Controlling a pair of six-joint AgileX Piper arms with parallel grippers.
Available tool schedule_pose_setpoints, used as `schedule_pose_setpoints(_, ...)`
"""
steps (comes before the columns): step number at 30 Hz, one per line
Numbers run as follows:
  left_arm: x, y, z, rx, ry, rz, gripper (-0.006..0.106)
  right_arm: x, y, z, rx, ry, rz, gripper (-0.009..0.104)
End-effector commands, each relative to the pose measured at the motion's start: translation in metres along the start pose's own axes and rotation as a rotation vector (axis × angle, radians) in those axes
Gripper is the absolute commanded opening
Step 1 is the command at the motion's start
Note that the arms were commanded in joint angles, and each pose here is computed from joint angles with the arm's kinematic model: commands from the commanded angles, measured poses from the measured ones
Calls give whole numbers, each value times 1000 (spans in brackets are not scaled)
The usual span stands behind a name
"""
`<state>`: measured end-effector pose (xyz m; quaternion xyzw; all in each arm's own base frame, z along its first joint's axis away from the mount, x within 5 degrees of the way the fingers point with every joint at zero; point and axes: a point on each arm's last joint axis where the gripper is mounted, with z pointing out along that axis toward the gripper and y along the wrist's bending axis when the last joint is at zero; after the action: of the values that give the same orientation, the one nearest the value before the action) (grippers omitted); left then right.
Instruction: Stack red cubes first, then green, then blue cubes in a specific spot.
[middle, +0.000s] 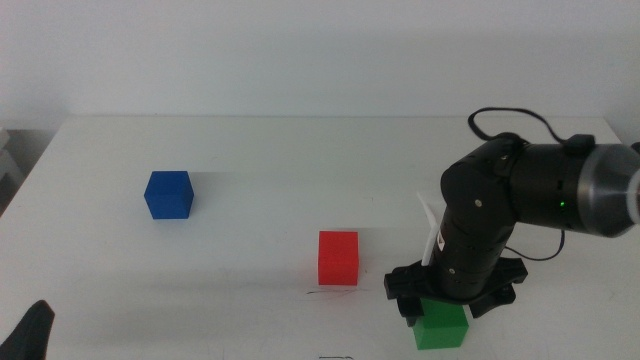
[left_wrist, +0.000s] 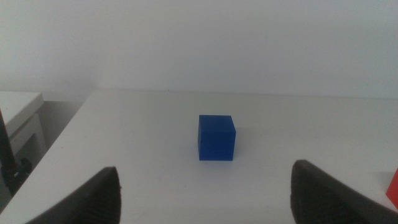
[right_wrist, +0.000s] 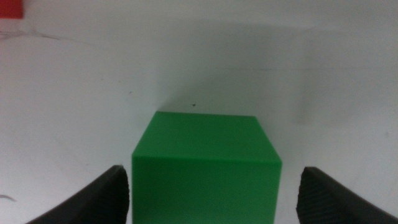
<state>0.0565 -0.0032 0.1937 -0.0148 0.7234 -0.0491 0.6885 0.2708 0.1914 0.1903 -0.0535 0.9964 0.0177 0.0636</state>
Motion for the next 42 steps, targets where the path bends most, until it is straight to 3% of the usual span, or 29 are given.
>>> schedule_pose_setpoints(1, -9, 0, -2, 2, -103, -13, 93, -4, 1, -16, -18, -58, -24, 65)
schedule_pose_setpoints(4, -9, 0, -2, 2, -103, -13, 93, -5, 1, -11, -11, -49, -27, 44)
schedule_pose_setpoints(8, -9, 0, -2, 2, -103, -13, 93, -5, 0, -22, -1, -40, -32, 2)
schedule_pose_setpoints(9, -9, 0, -2, 2, -103, -13, 93, -6, 1, -33, -1, -50, -28, -1)
schedule_pose_setpoints(14, -9, 0, -2, 2, -103, -13, 93, -22, 8, -100, 42, -153, 21, -1)
schedule_pose_setpoints(17, -9, 0, -2, 2, -103, -13, 93, -34, 23, -118, 17, -174, 0, -1)
schedule_pose_setpoints(20, -9, 0, -2, 2, -103, -13, 93, -47, 41, -117, 23, -151, -21, -1)
schedule_pose_setpoints(26, -9, 0, -2, 2, -103, -13, 93, -66, 80, -106, -61, -148, 21, -1)
schedule_pose_setpoints(42, -9, 0, -2, 2, -103, -13, 93, -74, 90, -84, -54, -126, 73, -1)
